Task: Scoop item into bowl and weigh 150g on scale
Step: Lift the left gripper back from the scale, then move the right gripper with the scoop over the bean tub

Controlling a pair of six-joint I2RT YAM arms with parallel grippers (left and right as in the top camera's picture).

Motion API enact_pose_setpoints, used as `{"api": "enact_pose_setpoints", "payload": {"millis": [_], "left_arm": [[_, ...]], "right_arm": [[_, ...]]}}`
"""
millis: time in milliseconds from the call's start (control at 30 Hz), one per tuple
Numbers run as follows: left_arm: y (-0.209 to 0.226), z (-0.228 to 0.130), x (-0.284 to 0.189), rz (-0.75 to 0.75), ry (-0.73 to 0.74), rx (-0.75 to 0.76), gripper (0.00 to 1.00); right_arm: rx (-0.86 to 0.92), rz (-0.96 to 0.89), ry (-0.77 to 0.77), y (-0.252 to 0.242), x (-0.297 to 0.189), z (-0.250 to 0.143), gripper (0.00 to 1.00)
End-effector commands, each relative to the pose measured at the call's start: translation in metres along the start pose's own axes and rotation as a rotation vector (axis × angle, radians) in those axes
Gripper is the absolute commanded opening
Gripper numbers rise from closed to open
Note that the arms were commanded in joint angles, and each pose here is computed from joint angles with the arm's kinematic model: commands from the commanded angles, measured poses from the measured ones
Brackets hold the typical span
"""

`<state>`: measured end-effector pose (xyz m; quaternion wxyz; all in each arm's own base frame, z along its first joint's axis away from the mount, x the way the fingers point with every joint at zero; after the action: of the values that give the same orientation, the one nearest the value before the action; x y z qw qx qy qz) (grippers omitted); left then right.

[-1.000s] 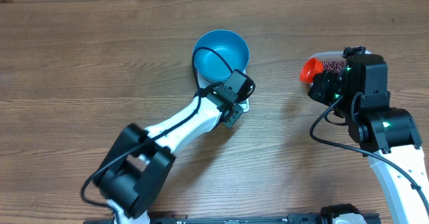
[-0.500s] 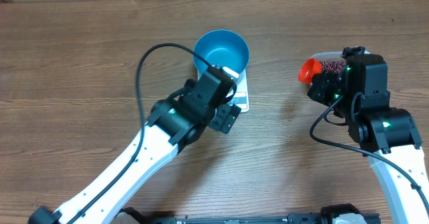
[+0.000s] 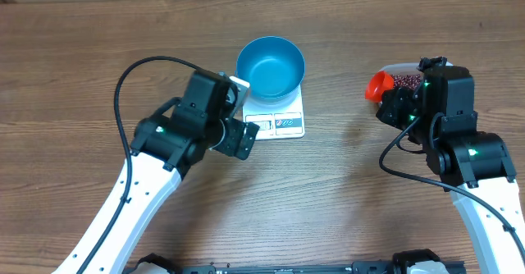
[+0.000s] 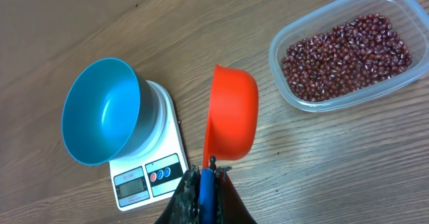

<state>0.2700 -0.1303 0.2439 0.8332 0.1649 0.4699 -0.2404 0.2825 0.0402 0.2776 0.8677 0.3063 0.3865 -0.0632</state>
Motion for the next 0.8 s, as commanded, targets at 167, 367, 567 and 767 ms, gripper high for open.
{"api": "enact_pose_setpoints", "payload": {"millis": [167,367,567,767], "left_arm": [[-0.007,-0.007,-0.01,0.042,-0.002,0.047,1.0],[-0.008,-0.014,-0.021,0.084,-0.116,0.059,1.0],[-0.009,-0.013,-0.013,0.084,-0.141,0.057,1.0],[-0.021,-0.004,-0.014,0.066,-0.192,0.081,1.0]], "right_arm": [[-0.004,0.024,-0.028,0.008,-0.007,0.008,0.04],[-0.003,0.03,-0.024,0.008,-0.007,0.007,0.04],[-0.003,0.032,-0.022,0.009,-0.007,0.007,0.04],[-0.003,0.032,-0.022,0.009,-0.007,0.007,0.04]]}}
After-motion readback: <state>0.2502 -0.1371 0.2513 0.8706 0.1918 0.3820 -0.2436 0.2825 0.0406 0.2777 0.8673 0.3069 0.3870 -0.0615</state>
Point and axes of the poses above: each gripper's point midway between its finger pads, its own x axis out along the fingers, its own y axis along the line the jaws close on, z = x × y, the point moved 6 cm from there along -x, back along the fingers, and after that the axes turned 10 degrees about x, right-handed, at the moved point
